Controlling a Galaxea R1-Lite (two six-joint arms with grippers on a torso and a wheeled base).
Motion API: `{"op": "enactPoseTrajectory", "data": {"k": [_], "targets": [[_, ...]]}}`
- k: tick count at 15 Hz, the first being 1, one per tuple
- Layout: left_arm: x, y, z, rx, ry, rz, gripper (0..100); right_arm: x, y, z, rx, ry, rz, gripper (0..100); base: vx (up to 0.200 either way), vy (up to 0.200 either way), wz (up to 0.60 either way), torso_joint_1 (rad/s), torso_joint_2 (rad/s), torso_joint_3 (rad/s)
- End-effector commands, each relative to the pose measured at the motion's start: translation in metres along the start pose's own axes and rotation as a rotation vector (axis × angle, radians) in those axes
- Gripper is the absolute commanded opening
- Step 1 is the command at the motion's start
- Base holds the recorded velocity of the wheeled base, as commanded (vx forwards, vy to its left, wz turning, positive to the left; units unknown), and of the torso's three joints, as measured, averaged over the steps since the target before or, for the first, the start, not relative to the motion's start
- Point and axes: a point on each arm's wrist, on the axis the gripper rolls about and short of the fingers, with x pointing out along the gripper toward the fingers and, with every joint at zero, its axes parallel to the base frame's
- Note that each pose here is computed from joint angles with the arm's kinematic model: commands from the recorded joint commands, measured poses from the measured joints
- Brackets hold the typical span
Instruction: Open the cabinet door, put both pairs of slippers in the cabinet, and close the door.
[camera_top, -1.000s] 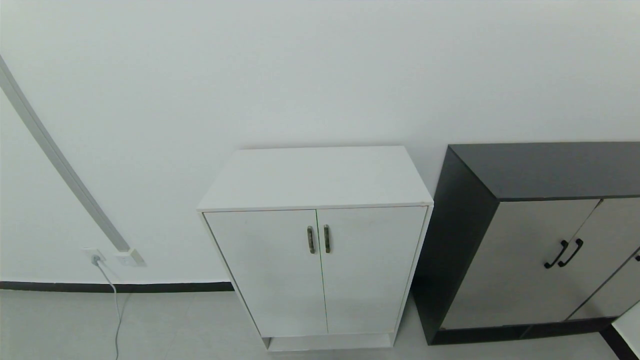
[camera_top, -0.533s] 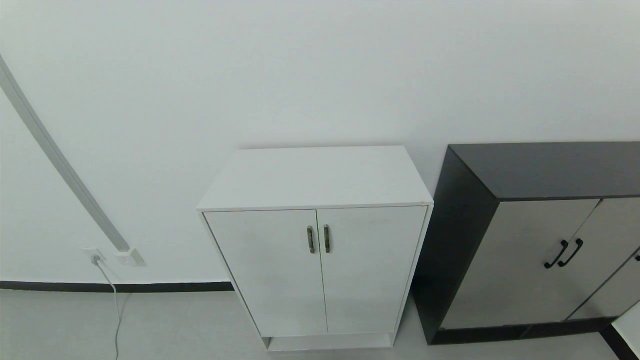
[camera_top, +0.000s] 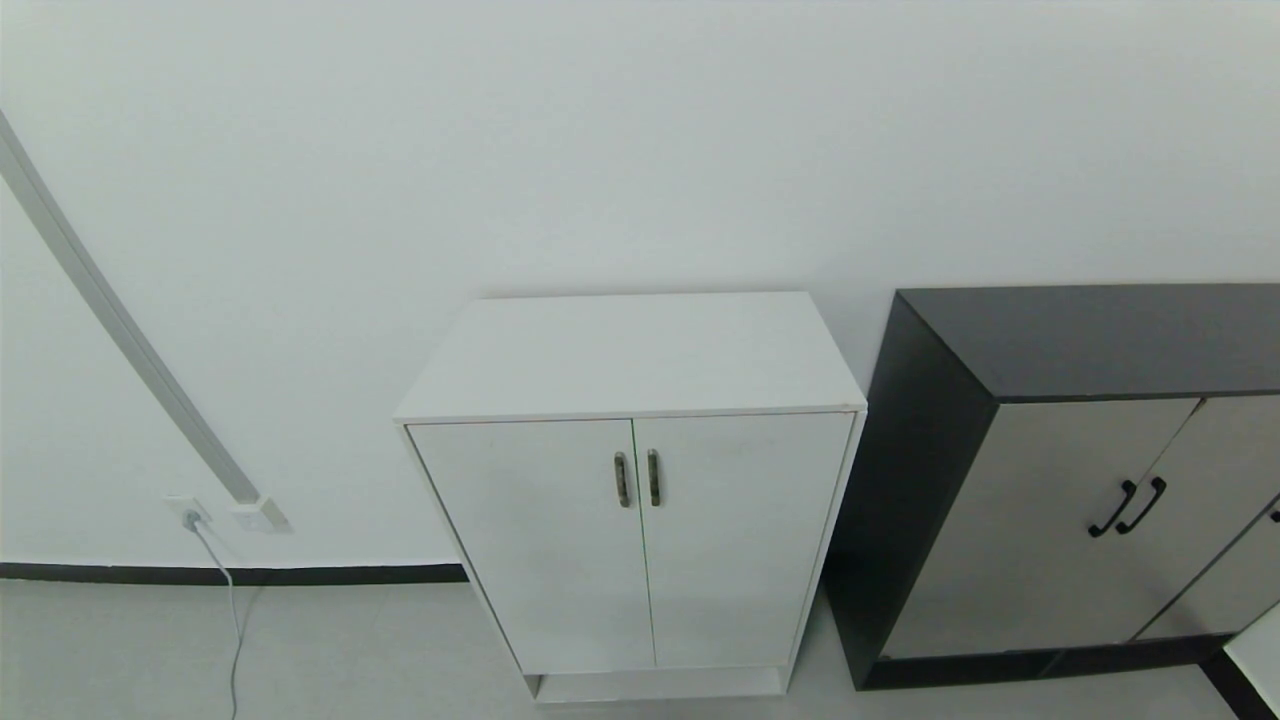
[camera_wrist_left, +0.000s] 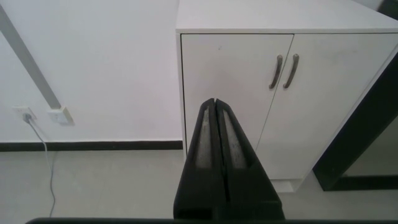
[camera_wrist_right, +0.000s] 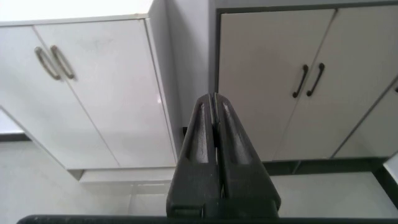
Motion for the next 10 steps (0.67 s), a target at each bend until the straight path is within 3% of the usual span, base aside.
{"op": "enactPoseTrajectory", "data": {"k": [1, 10], "targets": [[0.0001, 0.0000, 0.0000, -0.001, 0.001, -0.001, 0, -0.0008, -0.0005, -0.0003, 0.038, -0.016, -0.021, 0, 0.000, 0.000, 0.00, 0.000, 0.00, 0.000], [0.0001, -0.0001, 0.0000, 0.001, 0.001, -0.002, 0, -0.0008, -0.0004, -0.0001, 0.033, -0.017, -0.023, 0, 0.000, 0.000, 0.00, 0.000, 0.00, 0.000]]}}
